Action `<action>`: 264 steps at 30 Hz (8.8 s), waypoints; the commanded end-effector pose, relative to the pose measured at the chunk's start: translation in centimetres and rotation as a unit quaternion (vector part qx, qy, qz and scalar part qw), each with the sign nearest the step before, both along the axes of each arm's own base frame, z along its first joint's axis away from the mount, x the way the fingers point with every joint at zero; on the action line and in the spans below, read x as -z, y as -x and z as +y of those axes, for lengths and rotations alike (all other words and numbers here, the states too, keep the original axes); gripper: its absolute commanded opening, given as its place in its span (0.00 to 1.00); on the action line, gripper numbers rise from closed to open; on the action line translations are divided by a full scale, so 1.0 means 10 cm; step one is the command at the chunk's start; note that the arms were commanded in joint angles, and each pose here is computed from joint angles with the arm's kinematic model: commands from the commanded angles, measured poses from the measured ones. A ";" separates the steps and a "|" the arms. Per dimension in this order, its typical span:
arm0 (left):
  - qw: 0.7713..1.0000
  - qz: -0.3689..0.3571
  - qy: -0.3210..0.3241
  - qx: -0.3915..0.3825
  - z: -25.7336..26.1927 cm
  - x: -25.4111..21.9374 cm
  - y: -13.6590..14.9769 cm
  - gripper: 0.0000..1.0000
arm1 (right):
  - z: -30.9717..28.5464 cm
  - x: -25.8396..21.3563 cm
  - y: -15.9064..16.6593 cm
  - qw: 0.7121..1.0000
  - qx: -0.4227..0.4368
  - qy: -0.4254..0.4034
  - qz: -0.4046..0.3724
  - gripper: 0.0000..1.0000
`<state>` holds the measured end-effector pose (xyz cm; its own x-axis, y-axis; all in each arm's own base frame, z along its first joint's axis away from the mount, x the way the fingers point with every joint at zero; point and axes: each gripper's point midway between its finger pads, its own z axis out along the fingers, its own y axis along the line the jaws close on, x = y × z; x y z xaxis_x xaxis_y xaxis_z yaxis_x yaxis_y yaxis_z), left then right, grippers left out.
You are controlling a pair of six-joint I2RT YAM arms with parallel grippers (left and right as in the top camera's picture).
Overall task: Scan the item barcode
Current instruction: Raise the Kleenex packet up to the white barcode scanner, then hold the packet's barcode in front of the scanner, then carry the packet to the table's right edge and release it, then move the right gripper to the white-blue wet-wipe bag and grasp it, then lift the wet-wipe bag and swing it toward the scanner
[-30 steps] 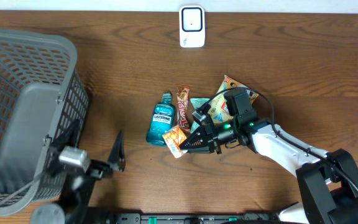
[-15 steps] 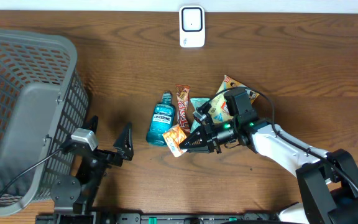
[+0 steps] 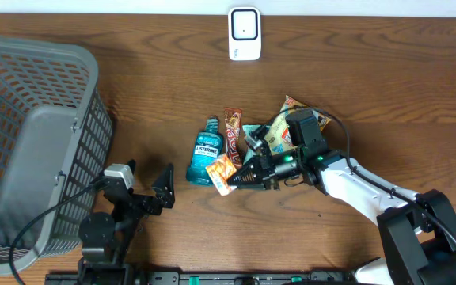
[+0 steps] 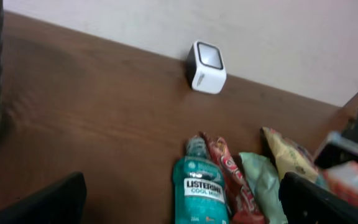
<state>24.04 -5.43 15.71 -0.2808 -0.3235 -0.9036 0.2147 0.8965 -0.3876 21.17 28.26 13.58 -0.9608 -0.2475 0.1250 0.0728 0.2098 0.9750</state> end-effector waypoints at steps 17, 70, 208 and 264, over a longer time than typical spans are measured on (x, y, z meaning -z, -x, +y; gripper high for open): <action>0.998 0.063 0.002 0.003 -0.01 0.28 0.08 0.98 | -0.25 0.28 -1.26 0.896 0.203 0.173 -0.356 0.02; 0.998 0.063 0.002 0.003 -0.01 0.28 0.08 0.98 | -0.93 -0.09 -4.31 0.485 0.353 0.594 -0.536 0.01; 0.998 0.063 0.002 0.003 -0.01 0.28 0.08 0.98 | 0.27 -0.48 -1.12 0.935 -0.214 0.089 -0.268 0.01; 0.998 0.063 0.002 0.003 -0.01 0.28 0.08 0.98 | -0.52 -1.26 0.23 0.984 -0.087 -0.030 -0.153 0.01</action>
